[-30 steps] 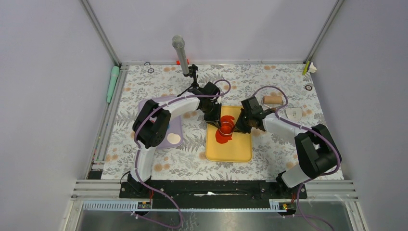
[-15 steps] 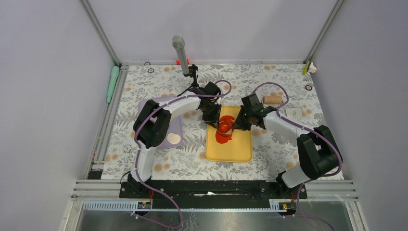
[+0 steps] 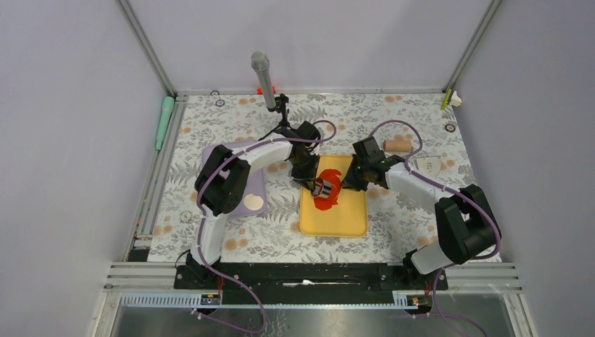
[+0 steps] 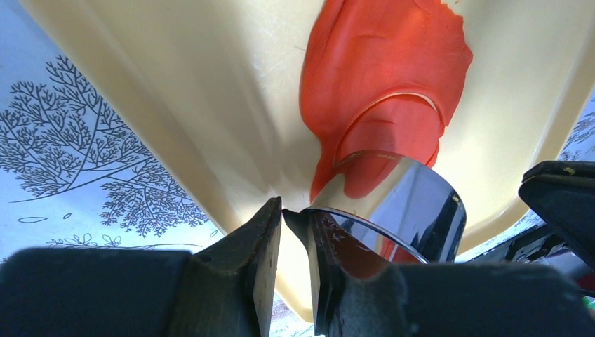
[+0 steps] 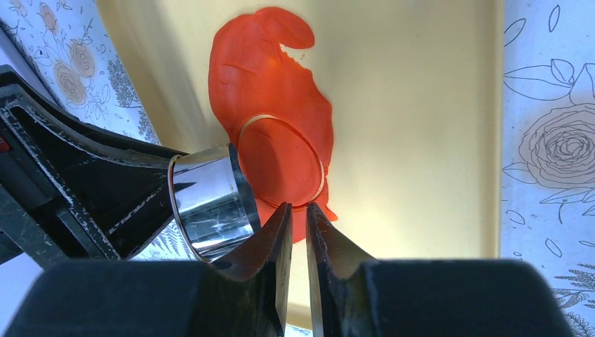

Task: Roll out the dumpling wrappers from the dough
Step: Press the dumpling wrapper on the work surface.

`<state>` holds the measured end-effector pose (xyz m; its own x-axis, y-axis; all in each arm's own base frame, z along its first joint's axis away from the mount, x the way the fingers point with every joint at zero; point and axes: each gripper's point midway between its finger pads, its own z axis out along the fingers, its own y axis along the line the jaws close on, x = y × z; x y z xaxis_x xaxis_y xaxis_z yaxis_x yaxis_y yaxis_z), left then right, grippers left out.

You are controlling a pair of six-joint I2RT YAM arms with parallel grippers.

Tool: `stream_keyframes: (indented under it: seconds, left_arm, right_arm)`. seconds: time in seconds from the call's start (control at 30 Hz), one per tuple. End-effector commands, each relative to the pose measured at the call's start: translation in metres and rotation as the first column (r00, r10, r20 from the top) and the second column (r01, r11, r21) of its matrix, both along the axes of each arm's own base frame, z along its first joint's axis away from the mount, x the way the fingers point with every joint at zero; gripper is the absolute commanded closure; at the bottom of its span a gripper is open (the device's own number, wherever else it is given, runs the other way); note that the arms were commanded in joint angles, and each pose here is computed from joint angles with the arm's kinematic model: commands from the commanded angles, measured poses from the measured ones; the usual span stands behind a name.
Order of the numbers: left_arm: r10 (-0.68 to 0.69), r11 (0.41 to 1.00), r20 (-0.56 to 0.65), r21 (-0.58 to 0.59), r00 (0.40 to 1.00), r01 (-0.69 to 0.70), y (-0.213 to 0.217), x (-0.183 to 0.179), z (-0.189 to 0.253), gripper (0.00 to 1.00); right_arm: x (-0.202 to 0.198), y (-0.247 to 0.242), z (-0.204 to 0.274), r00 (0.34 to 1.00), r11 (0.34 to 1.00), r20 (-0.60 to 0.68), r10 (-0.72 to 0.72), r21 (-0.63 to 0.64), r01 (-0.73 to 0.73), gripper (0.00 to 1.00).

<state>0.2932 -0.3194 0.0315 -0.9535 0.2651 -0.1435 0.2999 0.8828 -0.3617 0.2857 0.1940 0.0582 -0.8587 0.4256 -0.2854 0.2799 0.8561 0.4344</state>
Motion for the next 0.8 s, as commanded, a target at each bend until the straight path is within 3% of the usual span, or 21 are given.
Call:
stream_keyframes:
  seconds: [0.0,0.3,0.77]
  left_arm:
    - [-0.020,1.000,0.009,0.023,1.000,0.020,0.007,-0.005,0.012,0.76]
    - [-0.021,0.995,0.041,-0.099,0.999,0.025,-0.012,-0.001,0.049,0.76]
    - [-0.026,0.987,0.040,-0.157,0.999,0.032,-0.019,-0.004,0.066,0.72]
  right_arm:
    - [0.008,-0.004,0.014,0.998,1.000,0.055,-0.010,-0.010,0.011,0.80]
    - [0.007,-0.004,0.013,0.999,1.000,0.053,-0.008,-0.011,0.009,0.80]
    - [0.007,-0.004,0.014,0.998,1.000,0.055,-0.009,-0.010,0.009,0.77]
